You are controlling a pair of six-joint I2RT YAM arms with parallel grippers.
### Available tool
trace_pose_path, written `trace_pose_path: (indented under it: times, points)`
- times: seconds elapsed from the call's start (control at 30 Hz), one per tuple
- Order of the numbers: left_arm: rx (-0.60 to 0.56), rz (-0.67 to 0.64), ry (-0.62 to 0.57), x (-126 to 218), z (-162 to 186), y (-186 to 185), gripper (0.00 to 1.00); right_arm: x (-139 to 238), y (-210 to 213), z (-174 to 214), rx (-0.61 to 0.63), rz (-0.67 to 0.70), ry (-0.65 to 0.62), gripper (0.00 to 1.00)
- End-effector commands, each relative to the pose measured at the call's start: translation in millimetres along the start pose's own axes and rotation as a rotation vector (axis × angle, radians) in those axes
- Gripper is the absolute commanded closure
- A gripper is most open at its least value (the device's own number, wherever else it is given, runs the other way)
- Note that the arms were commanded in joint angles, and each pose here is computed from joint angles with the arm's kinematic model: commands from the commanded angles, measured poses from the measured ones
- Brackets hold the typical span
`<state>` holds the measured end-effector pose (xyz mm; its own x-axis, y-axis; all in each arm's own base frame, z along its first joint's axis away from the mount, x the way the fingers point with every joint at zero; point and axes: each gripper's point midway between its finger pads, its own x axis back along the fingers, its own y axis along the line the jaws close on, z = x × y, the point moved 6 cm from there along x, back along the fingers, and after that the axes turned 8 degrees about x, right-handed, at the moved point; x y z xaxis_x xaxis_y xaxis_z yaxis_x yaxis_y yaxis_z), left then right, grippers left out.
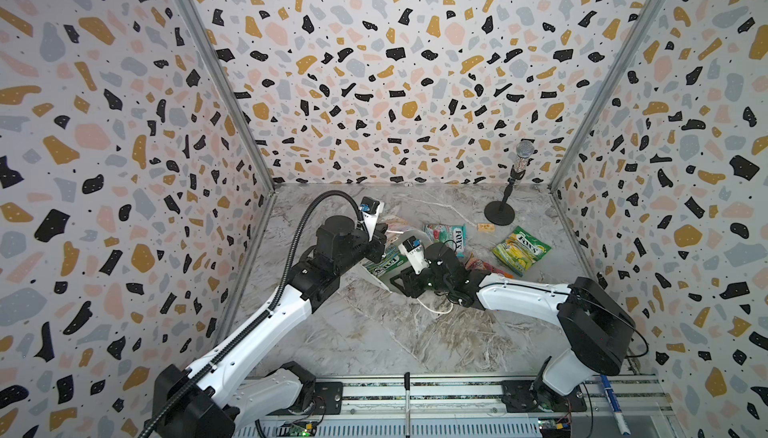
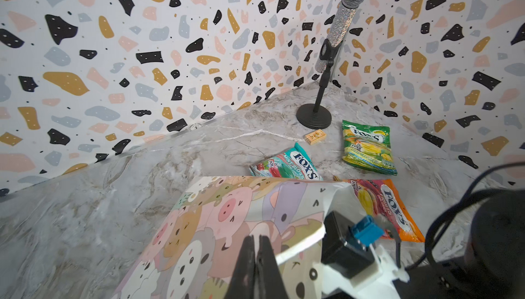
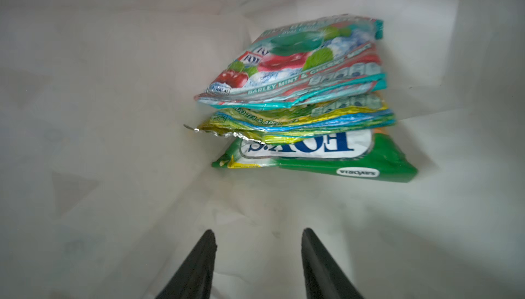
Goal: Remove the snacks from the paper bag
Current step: 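Lower the right gripper inside the bag onto the teal Mint Blossom packet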
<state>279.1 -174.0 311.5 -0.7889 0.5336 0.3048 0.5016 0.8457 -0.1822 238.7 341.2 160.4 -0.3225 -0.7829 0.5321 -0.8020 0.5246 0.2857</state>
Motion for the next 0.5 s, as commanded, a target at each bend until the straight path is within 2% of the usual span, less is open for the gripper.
trace_pose_path:
  times: [0.0,0.2,0.37,0.47]
  points:
    - [0.031,-0.112,-0.058,5,-7,13,1.0,-8,13,-17,0.018,-0.038,-0.063,0.48]
    - [0.02,-0.127,-0.071,8,-10,14,1.0,-25,15,-7,0.008,-0.041,-0.024,0.48]
    - [0.01,-0.077,-0.071,9,-5,9,1.0,-11,16,-26,-0.056,-0.028,-0.115,0.49]
    - [0.003,-0.064,-0.075,11,-5,8,1.0,-5,15,-38,-0.173,-0.033,-0.188,0.5]
